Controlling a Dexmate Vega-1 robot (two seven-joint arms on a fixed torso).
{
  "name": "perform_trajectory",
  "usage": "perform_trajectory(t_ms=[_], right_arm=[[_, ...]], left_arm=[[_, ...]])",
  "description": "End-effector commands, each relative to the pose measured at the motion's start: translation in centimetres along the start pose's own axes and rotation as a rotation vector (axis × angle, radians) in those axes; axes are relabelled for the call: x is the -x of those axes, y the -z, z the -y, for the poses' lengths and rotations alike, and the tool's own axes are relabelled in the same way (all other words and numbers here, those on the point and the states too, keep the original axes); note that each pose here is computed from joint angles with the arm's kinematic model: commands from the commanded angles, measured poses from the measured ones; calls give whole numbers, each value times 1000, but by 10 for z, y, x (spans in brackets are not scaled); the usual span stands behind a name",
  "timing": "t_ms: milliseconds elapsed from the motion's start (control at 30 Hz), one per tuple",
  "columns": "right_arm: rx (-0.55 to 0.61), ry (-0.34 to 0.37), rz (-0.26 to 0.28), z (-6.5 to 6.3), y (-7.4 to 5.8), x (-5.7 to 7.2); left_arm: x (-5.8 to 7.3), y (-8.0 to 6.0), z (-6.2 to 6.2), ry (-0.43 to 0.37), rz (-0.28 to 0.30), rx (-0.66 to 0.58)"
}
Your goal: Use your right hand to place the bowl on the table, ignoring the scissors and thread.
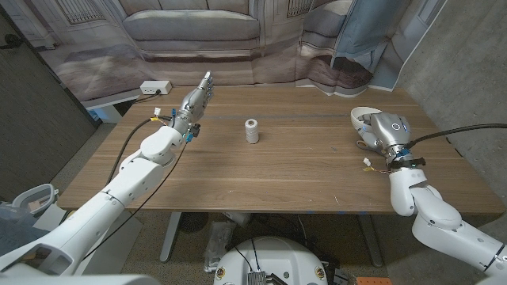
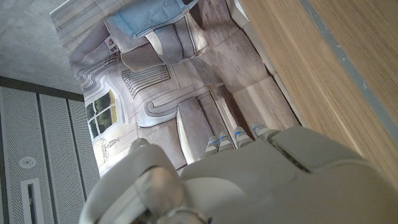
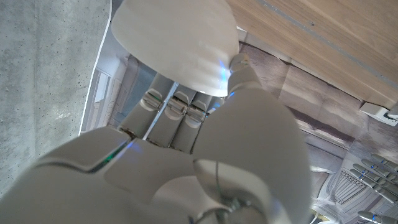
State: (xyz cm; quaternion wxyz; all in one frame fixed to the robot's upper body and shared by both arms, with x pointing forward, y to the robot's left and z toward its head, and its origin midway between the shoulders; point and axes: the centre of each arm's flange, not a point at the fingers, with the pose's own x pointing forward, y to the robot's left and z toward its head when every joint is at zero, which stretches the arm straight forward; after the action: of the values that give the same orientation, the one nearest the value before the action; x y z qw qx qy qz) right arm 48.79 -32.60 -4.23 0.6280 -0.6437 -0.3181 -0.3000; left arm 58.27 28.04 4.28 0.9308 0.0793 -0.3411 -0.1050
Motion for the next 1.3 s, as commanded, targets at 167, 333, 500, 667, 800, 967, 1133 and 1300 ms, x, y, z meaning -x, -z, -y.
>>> perform_trajectory(t_ms=[167,333,500,667,800,967,1133,1300], right_arm=[[-10,17,-5,-7,1,-16],[-13,24,-8,-8,1,-22],[-17,27,-8,-11,0,-25],[-20,32,-9,-13,-3,-29],[-24,40,-10,-14,-3,-31],[-44,59,-9,-18,-3,-33],[-49,61,-3,-21,-5,-37],[-51,64,-2,-23,-6,-42]], left_arm=[[1,-4,1,-8,-5,-8],[1,-8,1,-8,1,-12],[2,-10,2,-8,0,-14],[5,-10,3,-10,-5,-14],[6,-11,3,-10,-3,-16],[7,-13,4,-10,-4,-15],[7,-15,3,-9,-3,-17],[8,-15,5,-7,-4,-14]])
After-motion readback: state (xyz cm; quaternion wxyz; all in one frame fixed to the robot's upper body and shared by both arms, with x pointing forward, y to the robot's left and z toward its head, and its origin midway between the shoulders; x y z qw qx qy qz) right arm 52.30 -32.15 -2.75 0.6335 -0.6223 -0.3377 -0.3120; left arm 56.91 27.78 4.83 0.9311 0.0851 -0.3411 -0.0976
